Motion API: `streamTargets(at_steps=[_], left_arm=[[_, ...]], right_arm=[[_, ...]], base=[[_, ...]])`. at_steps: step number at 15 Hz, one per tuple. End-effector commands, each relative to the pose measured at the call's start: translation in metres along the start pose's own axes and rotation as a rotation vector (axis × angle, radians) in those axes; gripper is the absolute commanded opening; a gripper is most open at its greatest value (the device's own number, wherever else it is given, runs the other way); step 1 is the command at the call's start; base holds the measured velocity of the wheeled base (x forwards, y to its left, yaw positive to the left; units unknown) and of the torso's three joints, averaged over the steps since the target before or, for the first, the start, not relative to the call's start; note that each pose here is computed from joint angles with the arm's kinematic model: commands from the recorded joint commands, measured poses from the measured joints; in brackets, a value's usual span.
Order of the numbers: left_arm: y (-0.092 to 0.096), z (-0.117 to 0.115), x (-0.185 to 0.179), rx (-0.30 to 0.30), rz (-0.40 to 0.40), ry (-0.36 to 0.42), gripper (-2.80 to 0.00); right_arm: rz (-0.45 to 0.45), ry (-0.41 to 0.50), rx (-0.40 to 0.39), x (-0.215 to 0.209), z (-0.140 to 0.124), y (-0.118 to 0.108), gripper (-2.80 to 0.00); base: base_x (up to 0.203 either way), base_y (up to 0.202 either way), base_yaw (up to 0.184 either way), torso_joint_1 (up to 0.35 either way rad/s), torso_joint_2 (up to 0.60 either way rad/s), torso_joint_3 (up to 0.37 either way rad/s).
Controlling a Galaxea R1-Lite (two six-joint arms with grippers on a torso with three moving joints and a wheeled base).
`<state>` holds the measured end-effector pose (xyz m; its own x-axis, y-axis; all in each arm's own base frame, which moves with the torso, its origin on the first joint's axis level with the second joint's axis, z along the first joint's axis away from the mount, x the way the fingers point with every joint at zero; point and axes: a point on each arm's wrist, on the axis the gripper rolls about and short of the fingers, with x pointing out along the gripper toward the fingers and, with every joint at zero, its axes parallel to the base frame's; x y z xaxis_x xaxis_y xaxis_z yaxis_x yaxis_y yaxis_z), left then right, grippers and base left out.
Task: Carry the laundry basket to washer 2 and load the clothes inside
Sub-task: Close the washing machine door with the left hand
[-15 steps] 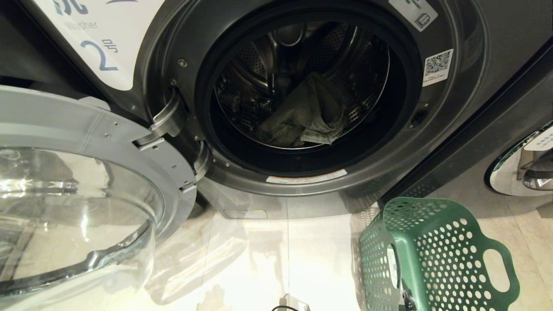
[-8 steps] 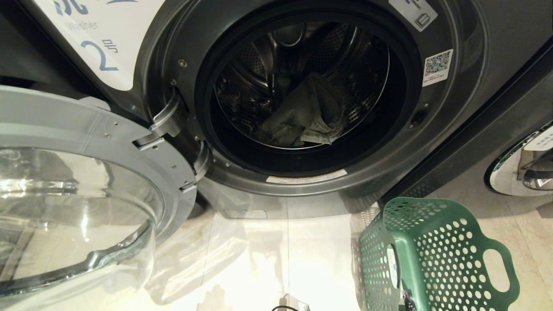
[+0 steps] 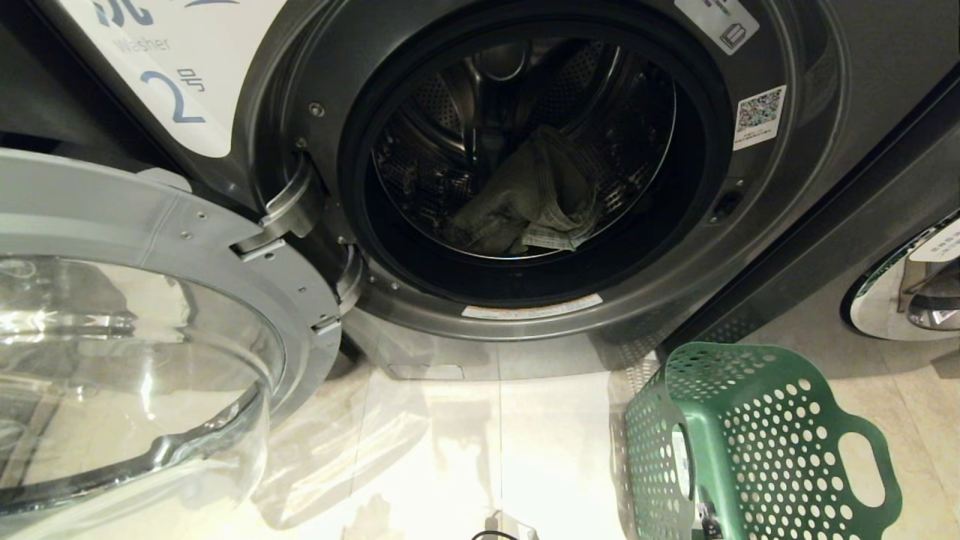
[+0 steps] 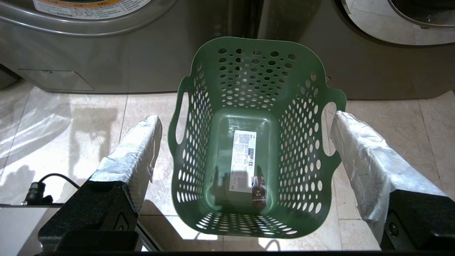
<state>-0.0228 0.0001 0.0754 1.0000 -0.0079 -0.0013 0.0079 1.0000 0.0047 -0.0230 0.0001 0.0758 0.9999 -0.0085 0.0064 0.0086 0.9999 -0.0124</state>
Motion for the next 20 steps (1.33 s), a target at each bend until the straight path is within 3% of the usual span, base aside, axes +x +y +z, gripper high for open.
streamTargets(at_steps=[1, 10, 11, 20], left_arm=[[0.0000, 0.0002, 0.0001, 0.000, 0.000, 0.001, -2.80], [0.0000, 0.0002, 0.0001, 0.000, 0.000, 0.001, -2.80], [0.0000, -0.0001, 0.0001, 0.000, 0.000, 0.002, -2.80], [0.0000, -0.0001, 0.0001, 0.000, 0.000, 0.002, -2.80]], right_arm=[[-0.001, 0.002, -0.001, 0.0002, 0.0001, 0.0000, 0.00], [0.000, 0.010, -0.037, 0.0003, -0.0009, 0.0000, 0.00], [0.000, 0.008, -0.031, 0.0002, -0.0005, 0.0000, -2.80], [0.001, 0.008, -0.030, 0.0002, -0.0005, 0.0000, -2.80]], base=[[0.000, 0.000, 0.000, 0.000, 0.00, 0.000], [0.000, 0.000, 0.000, 0.000, 0.00, 0.000], [0.000, 0.000, 0.000, 0.000, 0.00, 0.000], [0.000, 0.000, 0.000, 0.000, 0.00, 0.000]])
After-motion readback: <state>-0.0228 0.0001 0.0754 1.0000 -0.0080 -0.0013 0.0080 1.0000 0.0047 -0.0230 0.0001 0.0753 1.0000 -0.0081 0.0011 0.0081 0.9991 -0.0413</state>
